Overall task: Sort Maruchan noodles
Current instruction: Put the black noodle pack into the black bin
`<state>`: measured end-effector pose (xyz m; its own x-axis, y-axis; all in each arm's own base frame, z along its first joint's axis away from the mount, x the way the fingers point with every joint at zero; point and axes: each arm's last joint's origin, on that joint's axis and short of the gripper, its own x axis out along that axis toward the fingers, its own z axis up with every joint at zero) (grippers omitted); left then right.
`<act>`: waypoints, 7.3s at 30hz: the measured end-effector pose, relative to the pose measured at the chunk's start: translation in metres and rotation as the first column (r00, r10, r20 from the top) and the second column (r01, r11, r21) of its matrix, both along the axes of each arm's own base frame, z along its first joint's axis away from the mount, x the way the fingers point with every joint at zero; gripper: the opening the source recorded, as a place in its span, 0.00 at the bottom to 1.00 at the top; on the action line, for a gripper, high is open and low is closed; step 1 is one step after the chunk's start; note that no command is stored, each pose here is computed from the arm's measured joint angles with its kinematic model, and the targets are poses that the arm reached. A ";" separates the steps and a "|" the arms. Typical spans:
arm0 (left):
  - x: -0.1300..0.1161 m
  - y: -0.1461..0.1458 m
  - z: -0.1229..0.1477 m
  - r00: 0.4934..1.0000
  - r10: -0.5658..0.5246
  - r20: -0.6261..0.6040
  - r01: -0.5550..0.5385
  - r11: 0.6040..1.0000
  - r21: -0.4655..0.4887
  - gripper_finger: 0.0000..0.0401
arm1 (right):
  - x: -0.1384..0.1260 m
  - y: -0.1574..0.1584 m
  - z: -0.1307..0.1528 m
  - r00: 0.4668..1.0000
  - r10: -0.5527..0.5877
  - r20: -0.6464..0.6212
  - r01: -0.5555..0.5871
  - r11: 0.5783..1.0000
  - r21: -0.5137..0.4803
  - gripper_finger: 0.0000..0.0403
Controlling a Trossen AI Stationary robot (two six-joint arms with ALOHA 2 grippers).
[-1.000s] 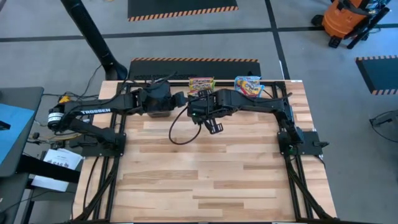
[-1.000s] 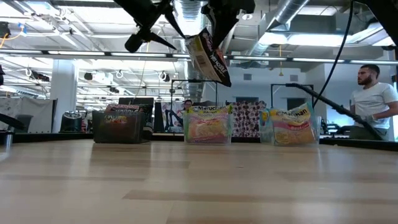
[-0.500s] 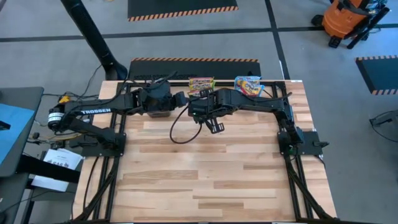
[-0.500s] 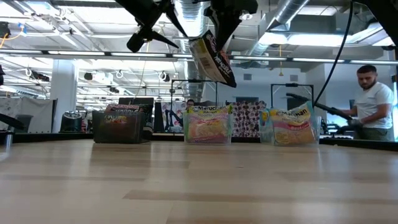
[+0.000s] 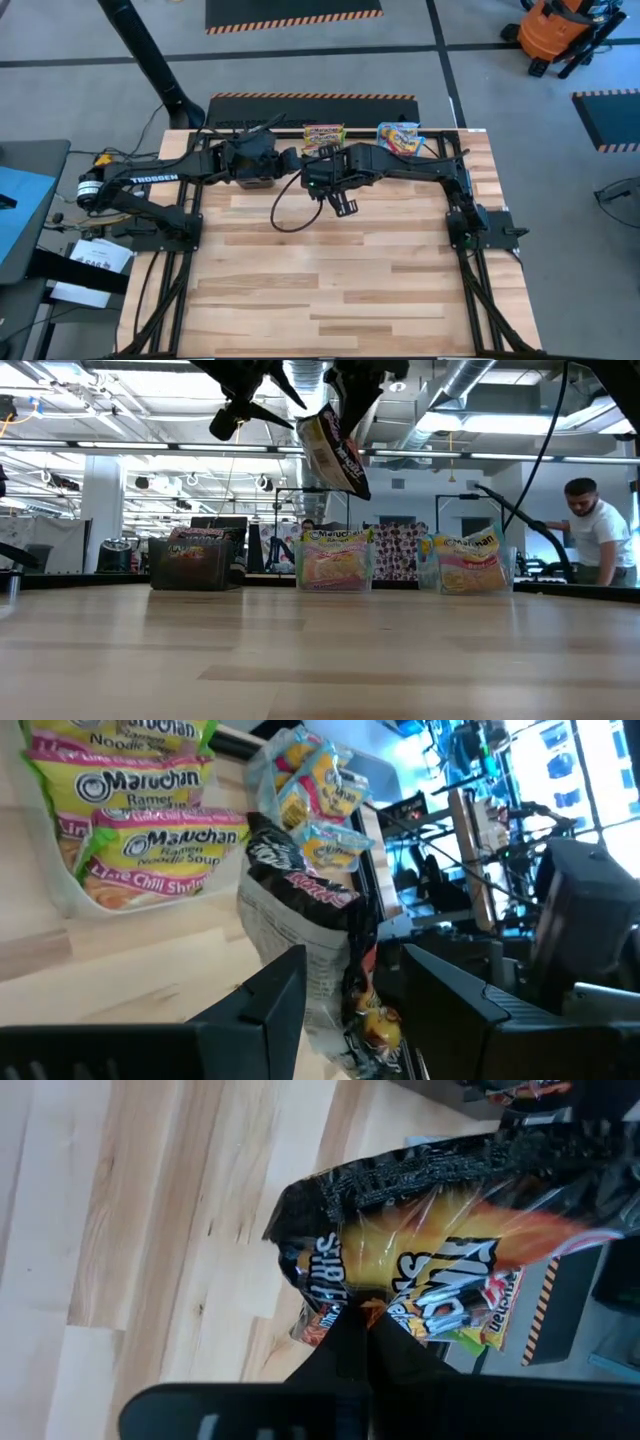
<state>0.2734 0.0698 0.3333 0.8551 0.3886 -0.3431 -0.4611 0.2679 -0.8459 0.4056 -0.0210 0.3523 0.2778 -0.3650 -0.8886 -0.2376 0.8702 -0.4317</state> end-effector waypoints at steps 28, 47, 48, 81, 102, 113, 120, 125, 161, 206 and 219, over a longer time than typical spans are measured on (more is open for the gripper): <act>-0.002 0.001 -0.005 0.996 -0.046 -0.073 0.048 0.999 0.021 0.37 | 0.010 0.013 0.007 0.993 0.024 0.117 -0.021 1.000 -0.022 0.00; -0.002 0.001 -0.005 0.987 -0.096 -0.131 0.115 0.983 0.143 0.14 | 0.010 0.012 0.007 0.992 0.024 0.123 -0.021 0.999 -0.024 0.00; -0.002 0.001 -0.005 0.986 -0.099 -0.135 0.120 0.981 0.152 0.14 | 0.010 0.012 0.007 0.992 0.024 0.123 -0.021 0.999 -0.025 0.01; -0.015 -0.002 -0.005 0.876 -0.174 -0.451 0.399 0.785 0.473 0.00 | -0.076 -0.002 0.080 0.966 -0.166 0.197 0.178 0.983 -0.043 0.36; -0.089 0.012 0.020 0.807 0.046 -0.589 0.362 0.748 0.556 0.00 | -0.111 -0.043 0.112 0.878 -0.317 0.360 0.338 0.941 0.005 0.36; -0.095 0.036 -0.007 0.753 0.038 -0.657 0.358 0.814 0.458 0.00 | -0.110 -0.055 0.109 0.870 -0.350 0.348 0.372 0.928 0.003 0.36; -0.102 0.045 -0.022 0.735 0.023 -0.678 0.352 0.841 0.411 0.00 | -0.109 -0.056 0.108 0.870 -0.353 0.345 0.375 0.927 0.003 0.36; -0.108 0.051 -0.025 0.698 0.051 -0.714 0.337 0.857 0.390 0.00 | -0.109 -0.056 0.108 0.869 -0.353 0.346 0.375 0.927 0.003 0.36; -0.130 0.058 -0.038 0.553 0.079 -0.830 0.270 0.925 0.268 0.36 | -0.105 -0.057 0.110 0.843 -0.363 0.397 0.386 0.922 0.022 0.36; -0.128 0.059 -0.047 0.646 -0.390 -0.657 0.429 0.896 -0.110 0.36 | -0.105 -0.056 0.110 0.824 -0.393 0.409 0.409 0.911 0.052 0.36; -0.119 0.060 -0.074 0.519 -0.451 -0.726 0.386 0.881 -0.272 0.36 | -0.105 -0.057 0.110 0.823 -0.393 0.409 0.410 0.911 0.051 0.36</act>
<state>0.1543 0.1296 0.2598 0.3323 0.0044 -0.9432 -0.7810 0.5619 -0.2725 0.3006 -0.0777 0.4626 0.4280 -0.5528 -0.7150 0.3303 0.8321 -0.4456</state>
